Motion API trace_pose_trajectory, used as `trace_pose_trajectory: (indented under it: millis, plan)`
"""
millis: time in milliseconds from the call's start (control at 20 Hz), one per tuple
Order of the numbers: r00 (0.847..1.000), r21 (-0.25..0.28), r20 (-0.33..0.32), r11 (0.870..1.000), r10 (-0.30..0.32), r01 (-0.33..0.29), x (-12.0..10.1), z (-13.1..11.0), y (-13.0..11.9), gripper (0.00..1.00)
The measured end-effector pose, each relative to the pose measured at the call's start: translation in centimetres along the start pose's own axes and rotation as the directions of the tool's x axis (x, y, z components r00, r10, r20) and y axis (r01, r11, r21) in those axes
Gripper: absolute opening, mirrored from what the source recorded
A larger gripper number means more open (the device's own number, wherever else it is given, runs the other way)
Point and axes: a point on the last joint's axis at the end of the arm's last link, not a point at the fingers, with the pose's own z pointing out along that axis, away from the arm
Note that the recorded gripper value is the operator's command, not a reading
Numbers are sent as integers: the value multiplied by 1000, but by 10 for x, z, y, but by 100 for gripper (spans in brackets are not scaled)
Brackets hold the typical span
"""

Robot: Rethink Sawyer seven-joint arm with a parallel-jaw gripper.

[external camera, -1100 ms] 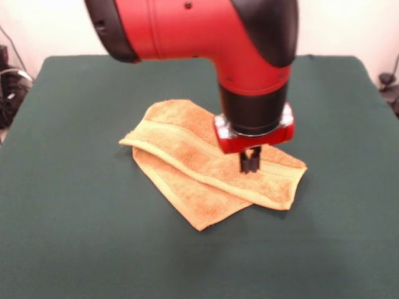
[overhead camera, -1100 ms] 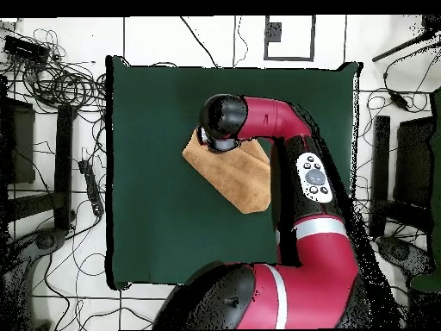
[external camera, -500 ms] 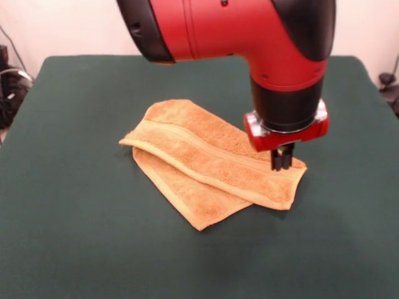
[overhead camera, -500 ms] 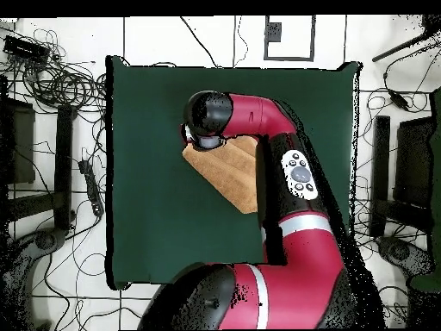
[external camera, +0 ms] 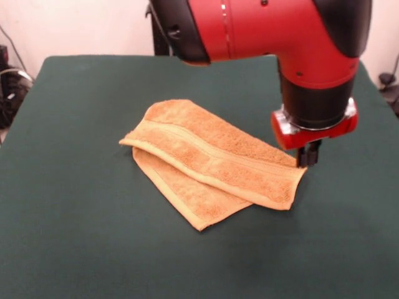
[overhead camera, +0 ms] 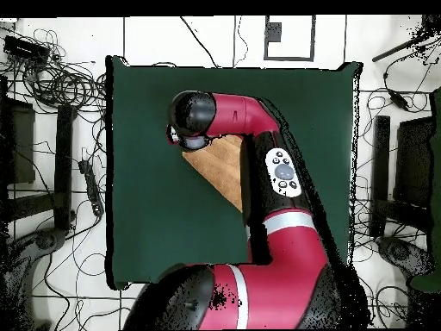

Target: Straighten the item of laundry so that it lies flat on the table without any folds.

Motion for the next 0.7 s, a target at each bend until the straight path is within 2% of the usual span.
trace_pose_trajectory:
  millis: [300,700]
  plan:
    - [1000,18,3,1000,-19,19,-5,3,16,0]
    - [1000,67,-9,997,-27,27,-8,23,18,0]
